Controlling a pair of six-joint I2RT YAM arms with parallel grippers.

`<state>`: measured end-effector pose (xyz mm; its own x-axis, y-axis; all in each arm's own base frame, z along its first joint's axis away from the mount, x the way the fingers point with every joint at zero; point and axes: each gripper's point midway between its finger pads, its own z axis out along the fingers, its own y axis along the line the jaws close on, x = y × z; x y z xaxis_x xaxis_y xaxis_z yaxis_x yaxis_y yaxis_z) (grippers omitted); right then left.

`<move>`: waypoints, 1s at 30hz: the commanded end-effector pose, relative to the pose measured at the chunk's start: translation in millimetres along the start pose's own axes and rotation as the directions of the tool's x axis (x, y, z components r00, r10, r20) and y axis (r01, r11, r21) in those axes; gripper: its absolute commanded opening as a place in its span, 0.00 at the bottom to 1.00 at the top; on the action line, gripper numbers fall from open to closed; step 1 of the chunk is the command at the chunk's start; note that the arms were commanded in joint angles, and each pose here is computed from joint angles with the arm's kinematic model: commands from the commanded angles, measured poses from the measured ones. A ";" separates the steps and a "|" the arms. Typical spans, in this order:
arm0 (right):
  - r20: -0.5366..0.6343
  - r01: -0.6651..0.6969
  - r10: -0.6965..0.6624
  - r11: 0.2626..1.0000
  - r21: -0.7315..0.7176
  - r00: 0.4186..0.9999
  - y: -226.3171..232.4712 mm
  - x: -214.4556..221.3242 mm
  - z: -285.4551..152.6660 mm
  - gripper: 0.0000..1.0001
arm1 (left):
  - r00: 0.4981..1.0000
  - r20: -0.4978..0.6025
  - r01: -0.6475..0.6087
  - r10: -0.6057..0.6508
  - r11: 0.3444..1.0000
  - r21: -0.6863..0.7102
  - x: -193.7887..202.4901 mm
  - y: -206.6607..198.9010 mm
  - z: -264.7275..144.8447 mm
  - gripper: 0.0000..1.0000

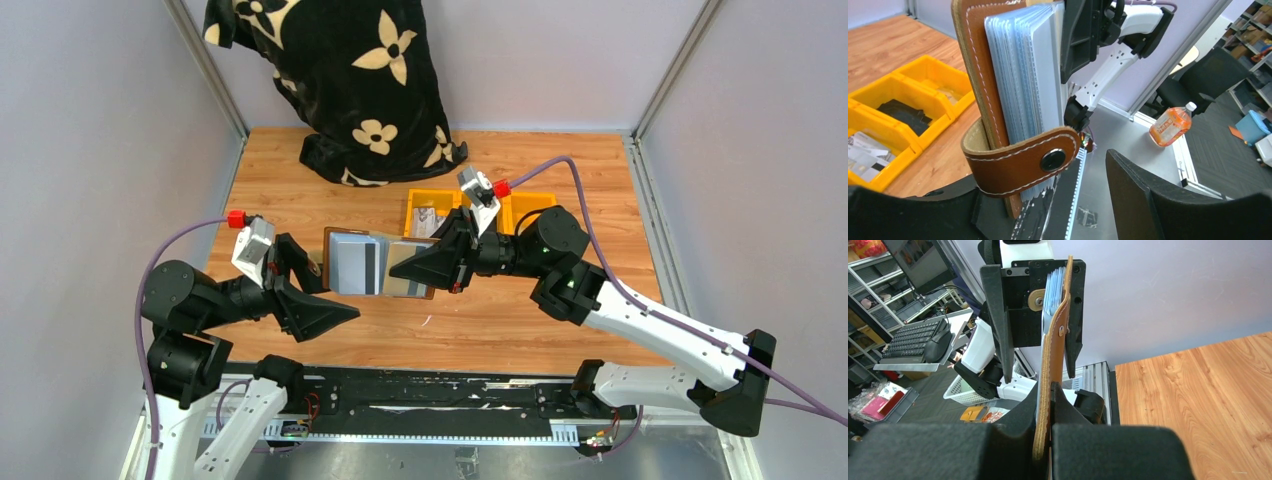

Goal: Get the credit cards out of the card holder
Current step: Remove the credit card from the card holder.

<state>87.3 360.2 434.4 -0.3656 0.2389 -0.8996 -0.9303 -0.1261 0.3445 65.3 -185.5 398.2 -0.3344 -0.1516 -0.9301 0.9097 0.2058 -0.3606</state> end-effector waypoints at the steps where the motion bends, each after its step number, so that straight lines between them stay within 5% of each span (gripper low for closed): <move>1: 0.065 0.024 -0.023 1.000 -0.006 0.998 2.4 -13.5 -1.0 0.00 | 0.999 0.030 -0.014 0.013 0.999 0.036 -12.2 -11.6 0.2 0.65; 14: 0.075 -0.001 0.006 0.998 -0.067 0.997 10.5 -6.3 -1.7 0.00 | 0.994 0.102 -0.023 0.029 0.998 -0.061 -34.4 3.4 3.4 0.37; 26: 0.086 -0.009 0.022 0.990 -0.140 0.996 23.6 -3.7 -5.0 0.00 | 0.994 0.111 0.019 -0.015 0.999 -0.040 -45.4 5.4 9.8 0.42; 30: 0.086 -0.016 0.029 0.989 -0.148 0.996 24.4 -2.9 -5.0 0.00 | 0.993 0.111 0.038 -0.039 0.999 0.008 -50.6 -2.8 11.6 0.50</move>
<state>77.8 356.9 439.4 -0.3955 0.3124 -0.8637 -0.9151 -0.2150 0.3413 89.2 -188.0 425.7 -0.3664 -0.2395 -0.8991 0.8752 0.2394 -0.4204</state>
